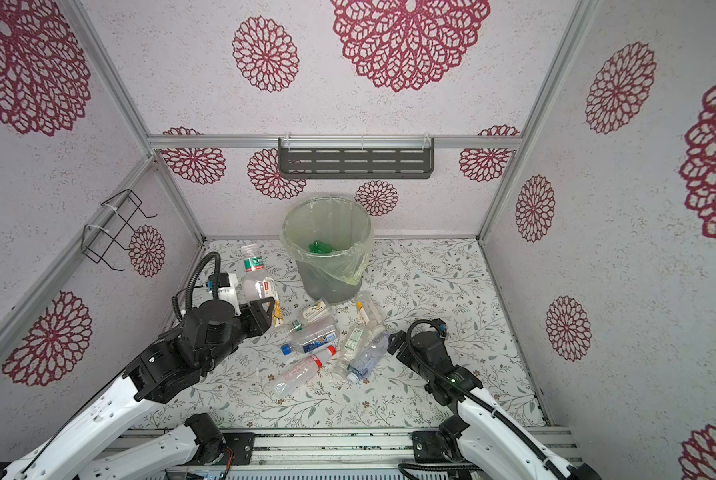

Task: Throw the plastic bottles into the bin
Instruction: 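Carry the water bottle with the left gripper up over the bin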

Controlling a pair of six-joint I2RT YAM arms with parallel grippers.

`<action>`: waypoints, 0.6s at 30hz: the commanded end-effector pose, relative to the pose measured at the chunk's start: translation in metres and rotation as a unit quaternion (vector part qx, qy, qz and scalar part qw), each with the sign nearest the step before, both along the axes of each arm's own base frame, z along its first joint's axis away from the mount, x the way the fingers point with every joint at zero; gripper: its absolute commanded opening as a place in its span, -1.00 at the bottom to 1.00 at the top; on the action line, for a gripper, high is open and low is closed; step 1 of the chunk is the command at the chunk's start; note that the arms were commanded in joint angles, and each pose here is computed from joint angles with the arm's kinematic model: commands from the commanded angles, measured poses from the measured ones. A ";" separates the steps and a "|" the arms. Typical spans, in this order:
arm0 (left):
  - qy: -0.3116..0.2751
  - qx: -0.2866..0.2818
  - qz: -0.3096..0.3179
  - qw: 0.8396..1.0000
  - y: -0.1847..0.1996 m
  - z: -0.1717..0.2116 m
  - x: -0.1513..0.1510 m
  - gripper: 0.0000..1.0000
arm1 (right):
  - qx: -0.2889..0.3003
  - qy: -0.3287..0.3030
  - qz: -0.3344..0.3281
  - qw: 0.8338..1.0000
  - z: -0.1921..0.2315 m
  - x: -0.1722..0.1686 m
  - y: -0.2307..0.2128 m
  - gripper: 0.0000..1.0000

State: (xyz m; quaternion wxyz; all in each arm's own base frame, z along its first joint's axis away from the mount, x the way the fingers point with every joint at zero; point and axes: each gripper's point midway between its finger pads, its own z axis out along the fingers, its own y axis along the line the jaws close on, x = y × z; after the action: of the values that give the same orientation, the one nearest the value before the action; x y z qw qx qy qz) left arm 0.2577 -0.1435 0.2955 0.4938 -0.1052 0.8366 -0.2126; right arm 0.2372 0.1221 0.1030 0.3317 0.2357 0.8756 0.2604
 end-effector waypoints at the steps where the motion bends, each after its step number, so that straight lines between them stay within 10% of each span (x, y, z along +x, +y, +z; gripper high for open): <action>1: -0.018 -0.015 0.001 1.000 -0.001 0.007 0.008 0.08 | -0.011 -0.039 0.002 0.999 0.026 0.015 0.001 0.98; 9: -0.071 -0.016 -0.020 0.997 -0.023 0.073 0.046 0.13 | -0.014 -0.047 0.002 0.999 0.033 0.016 0.000 0.98; 15: -0.089 -0.019 -0.053 0.994 -0.072 0.122 0.129 0.18 | -0.009 -0.050 0.000 0.999 0.040 0.011 -0.002 0.98; 18: -0.064 -0.029 -0.067 0.995 -0.093 0.122 0.178 0.56 | -0.003 -0.055 -0.003 0.998 0.047 0.009 -0.005 0.98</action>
State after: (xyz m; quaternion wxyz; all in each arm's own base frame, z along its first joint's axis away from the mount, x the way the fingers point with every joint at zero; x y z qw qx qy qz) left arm 0.4061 -0.2197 0.4250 0.5490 -0.0750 0.7901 -0.2623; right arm 0.2427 0.1204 0.1283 0.3589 0.2239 0.8669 0.2636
